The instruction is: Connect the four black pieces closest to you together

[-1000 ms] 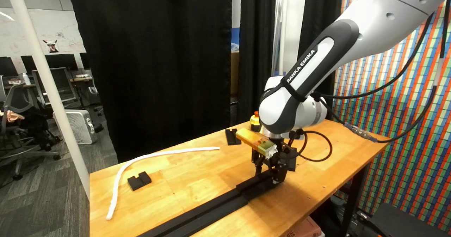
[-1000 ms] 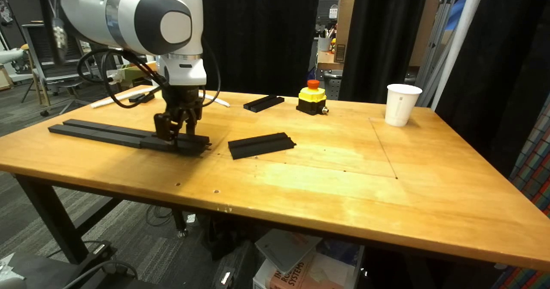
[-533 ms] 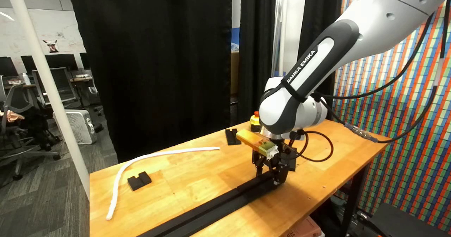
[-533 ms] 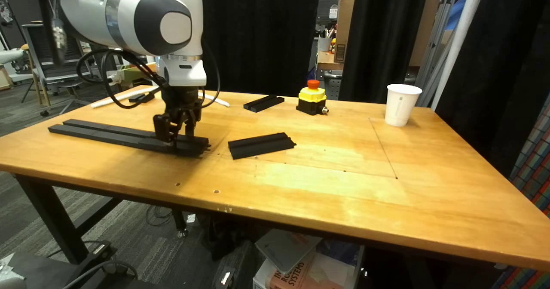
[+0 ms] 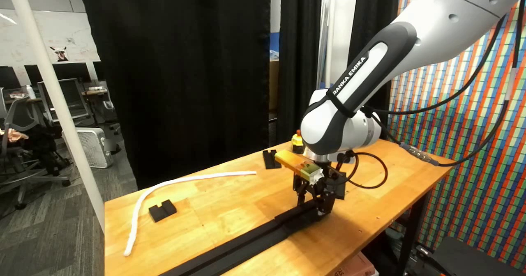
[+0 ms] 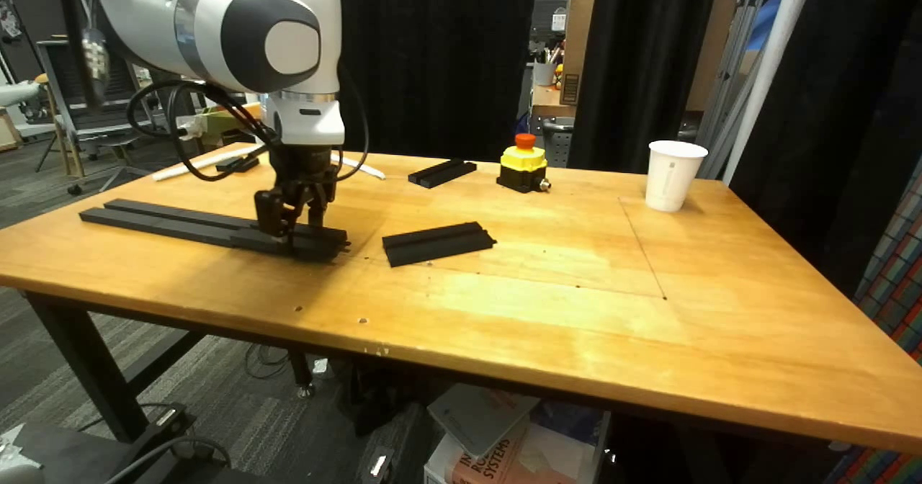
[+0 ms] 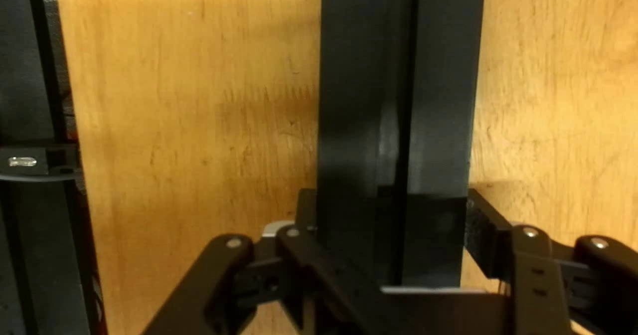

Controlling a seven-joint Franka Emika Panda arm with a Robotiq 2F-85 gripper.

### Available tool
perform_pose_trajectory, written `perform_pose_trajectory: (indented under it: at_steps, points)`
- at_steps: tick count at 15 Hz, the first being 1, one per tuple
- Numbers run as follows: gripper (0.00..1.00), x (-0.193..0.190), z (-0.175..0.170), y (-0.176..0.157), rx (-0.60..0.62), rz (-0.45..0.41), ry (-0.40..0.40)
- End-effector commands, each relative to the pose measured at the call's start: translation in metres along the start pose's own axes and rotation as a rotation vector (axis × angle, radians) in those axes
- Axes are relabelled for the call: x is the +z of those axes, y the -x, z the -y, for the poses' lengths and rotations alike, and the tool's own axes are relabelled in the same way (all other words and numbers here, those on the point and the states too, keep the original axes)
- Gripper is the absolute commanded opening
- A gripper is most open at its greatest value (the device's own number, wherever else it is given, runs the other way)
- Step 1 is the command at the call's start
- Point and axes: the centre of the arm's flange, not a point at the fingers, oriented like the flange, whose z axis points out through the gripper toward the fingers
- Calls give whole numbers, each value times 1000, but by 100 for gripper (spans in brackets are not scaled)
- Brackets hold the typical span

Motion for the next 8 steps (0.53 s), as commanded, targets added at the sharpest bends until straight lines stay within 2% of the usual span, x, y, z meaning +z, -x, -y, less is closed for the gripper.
perform_pose_trajectory:
  at_steps: [1,8]
  points:
    - [46,-3,2,5,-8,24,-16]
    - [46,4,5,4,-2,11,-20]
